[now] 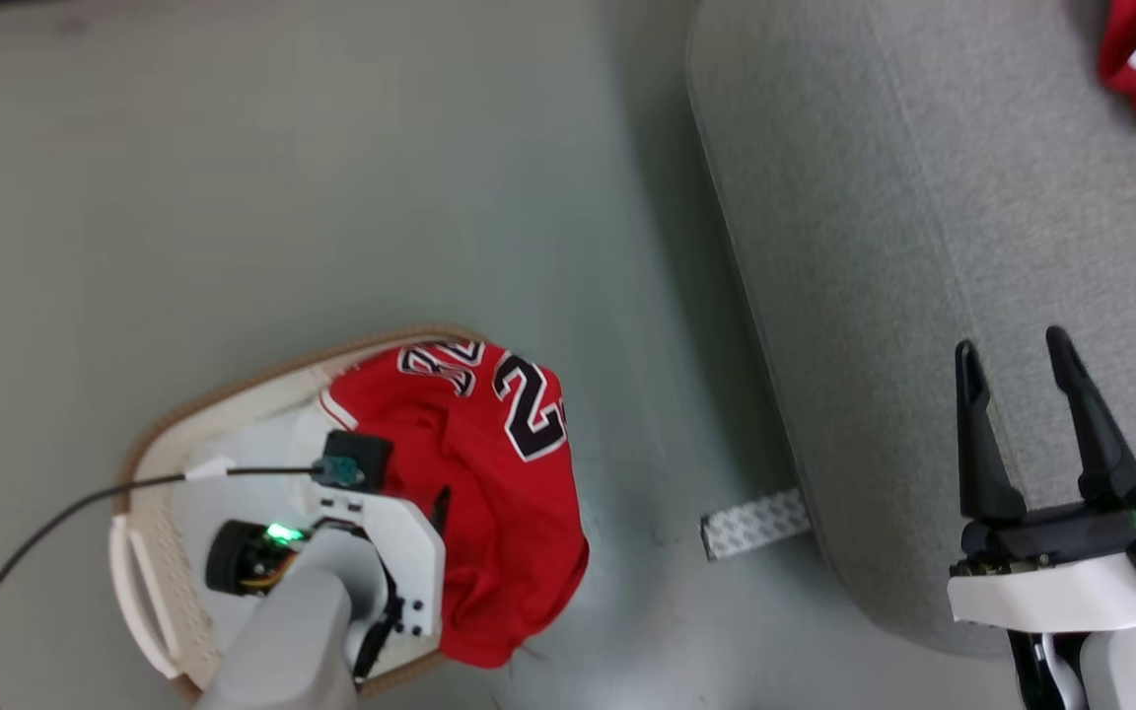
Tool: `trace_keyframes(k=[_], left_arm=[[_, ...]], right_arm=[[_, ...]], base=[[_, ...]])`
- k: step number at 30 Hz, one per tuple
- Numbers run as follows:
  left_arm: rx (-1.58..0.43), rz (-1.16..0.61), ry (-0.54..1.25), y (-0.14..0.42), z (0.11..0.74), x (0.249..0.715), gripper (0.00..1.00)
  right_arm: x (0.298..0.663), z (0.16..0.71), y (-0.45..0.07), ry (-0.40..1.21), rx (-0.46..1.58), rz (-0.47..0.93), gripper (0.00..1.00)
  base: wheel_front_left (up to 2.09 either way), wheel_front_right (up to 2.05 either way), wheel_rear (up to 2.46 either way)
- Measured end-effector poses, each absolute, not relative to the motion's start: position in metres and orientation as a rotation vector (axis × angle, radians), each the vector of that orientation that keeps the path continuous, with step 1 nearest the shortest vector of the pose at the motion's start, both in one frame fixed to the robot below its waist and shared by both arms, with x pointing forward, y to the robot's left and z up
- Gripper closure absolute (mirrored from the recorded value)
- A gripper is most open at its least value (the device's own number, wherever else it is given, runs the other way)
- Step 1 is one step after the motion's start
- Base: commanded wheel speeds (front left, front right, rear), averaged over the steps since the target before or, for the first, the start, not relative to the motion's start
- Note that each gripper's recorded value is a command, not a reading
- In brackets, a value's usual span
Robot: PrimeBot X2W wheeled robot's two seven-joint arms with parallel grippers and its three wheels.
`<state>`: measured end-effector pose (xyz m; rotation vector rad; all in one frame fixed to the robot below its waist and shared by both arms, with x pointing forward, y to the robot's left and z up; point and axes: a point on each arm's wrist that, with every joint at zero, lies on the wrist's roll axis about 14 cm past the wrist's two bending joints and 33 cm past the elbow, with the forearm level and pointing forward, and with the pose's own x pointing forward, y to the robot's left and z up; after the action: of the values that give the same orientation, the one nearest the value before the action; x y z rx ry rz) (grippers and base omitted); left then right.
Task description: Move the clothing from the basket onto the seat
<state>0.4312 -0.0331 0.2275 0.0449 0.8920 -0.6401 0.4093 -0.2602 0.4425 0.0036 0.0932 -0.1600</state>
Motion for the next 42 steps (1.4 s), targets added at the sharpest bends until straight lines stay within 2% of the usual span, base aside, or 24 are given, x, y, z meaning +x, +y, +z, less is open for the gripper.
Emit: trace_keyframes(k=[11, 12, 13, 16, 26, 33, 42], left_arm=[[0.062, -0.692, 1.039, -0.039, 0.157, 0.428, 0.00], [0.061, -0.698, 1.048, -0.040, 0.152, 0.427, 0.30], [0.056, -0.701, 1.049, -0.041, 0.149, 0.427, 1.00], [0.052, -0.707, 1.052, -0.043, 0.144, 0.425, 1.00], [-0.044, -0.644, 0.799, -0.041, 0.210, 0.457, 1.00], [-0.081, -0.582, 0.603, -0.021, 0.282, 0.474, 1.00], [-0.119, -0.576, 0.319, -0.020, 0.411, 0.474, 1.00]], right_arm=[[0.426, 0.402, -0.267, 0.185, -0.026, -0.167, 0.00], [0.426, 0.398, -0.267, 0.195, -0.026, -0.167, 0.00], [0.426, 0.394, -0.267, 0.204, -0.026, -0.167, 0.00], [0.426, 0.390, -0.270, 0.215, -0.025, -0.174, 0.00], [0.426, 0.417, -0.266, 0.140, 0.013, -0.173, 0.00], [0.418, 0.437, -0.251, 0.090, 0.032, -0.139, 0.00], [0.397, 0.469, -0.237, 0.015, 0.051, -0.106, 0.00]], base=[[0.00, 0.00, 0.00], [0.00, 0.00, 0.00], [0.00, 0.00, 0.00], [0.00, 0.00, 0.00], [0.00, 0.00, 0.00], [0.00, 0.00, 0.00], [0.00, 0.00, 0.00]])
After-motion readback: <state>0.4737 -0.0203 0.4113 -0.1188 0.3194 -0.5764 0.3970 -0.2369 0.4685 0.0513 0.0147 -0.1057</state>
